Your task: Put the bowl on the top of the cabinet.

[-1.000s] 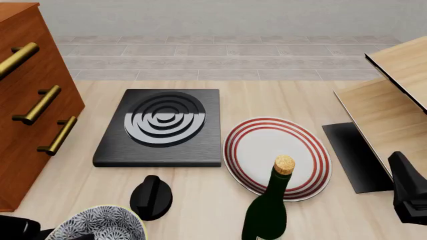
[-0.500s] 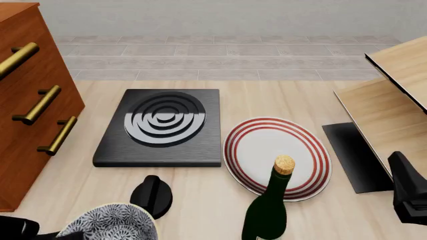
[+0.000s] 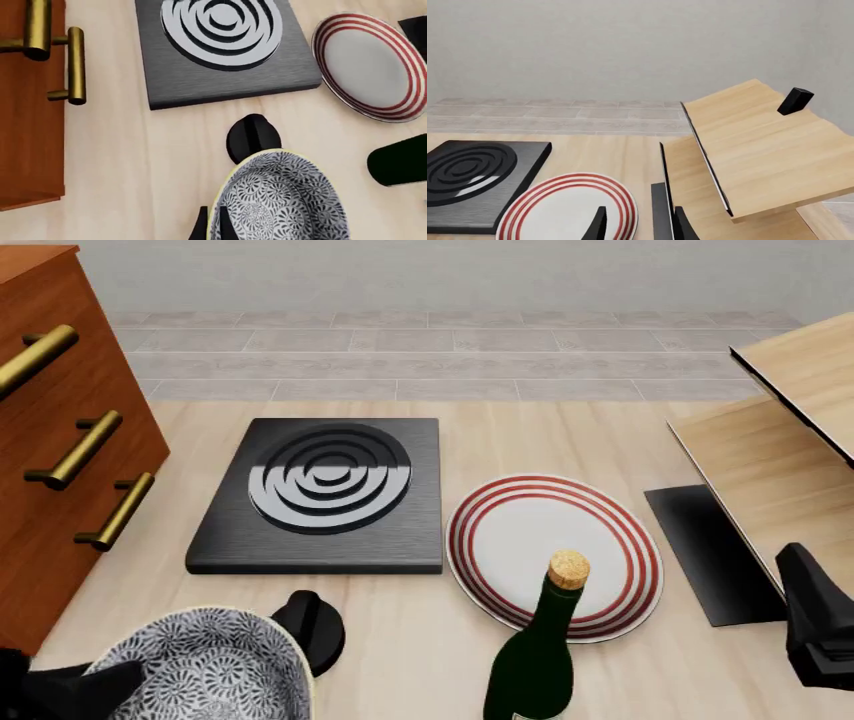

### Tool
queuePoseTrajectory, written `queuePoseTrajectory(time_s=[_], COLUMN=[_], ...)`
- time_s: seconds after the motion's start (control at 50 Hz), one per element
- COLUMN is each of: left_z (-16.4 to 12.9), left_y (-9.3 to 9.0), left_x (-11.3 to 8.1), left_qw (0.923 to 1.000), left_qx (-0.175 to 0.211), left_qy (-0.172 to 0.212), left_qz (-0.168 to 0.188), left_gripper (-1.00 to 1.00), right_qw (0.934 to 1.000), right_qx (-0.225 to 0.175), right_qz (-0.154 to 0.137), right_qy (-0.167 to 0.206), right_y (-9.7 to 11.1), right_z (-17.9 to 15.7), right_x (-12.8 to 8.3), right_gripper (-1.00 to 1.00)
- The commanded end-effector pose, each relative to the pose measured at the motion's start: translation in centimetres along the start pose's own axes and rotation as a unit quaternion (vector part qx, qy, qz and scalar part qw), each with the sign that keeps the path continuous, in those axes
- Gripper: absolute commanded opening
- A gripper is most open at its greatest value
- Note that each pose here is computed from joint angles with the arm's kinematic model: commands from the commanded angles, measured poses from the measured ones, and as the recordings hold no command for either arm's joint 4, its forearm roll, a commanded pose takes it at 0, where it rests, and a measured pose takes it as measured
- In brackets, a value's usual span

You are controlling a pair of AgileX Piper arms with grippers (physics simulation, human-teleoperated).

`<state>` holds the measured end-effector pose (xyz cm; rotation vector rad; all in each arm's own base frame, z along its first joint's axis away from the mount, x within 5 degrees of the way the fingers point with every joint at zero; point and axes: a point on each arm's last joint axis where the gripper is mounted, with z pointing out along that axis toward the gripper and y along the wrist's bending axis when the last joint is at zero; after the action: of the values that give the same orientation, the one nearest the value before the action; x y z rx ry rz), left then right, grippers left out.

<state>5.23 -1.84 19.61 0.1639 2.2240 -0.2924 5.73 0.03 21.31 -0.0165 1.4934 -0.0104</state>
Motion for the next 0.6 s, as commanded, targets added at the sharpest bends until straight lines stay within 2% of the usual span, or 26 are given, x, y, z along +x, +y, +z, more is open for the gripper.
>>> queuePoseTrajectory(time_s=[0.02,0.26,0.36,0.6], left_z=[-3.0,-5.4,-5.8,-6.7], left_y=[-0.5,-1.1,-1.6,-2.5], left_x=[-3.3,-6.6,-8.2,-11.4], left_qw=[0.9981,0.9926,0.9878,0.9775], left_qx=[-0.001,0.006,0.018,0.05], left_qy=[-0.059,-0.117,-0.145,-0.2], left_qz=[0.018,0.03,0.054,0.046], left_gripper=[-1.0,-1.0,-1.0,-1.0], right_qw=[1.0,1.0,1.0,1.0], right_qx=[-0.001,-0.001,0.0,0.0], right_qz=[0.0,0.001,0.002,-0.001], right_qy=[0.0,0.0,0.0,0.002], right_y=[0.0,0.0,0.0,0.0], right_z=[0.0,0.0,0.0,0.0], right_x=[0.0,0.0,0.0,0.1], right_gripper=[1.0,1.0,1.0,1.0])
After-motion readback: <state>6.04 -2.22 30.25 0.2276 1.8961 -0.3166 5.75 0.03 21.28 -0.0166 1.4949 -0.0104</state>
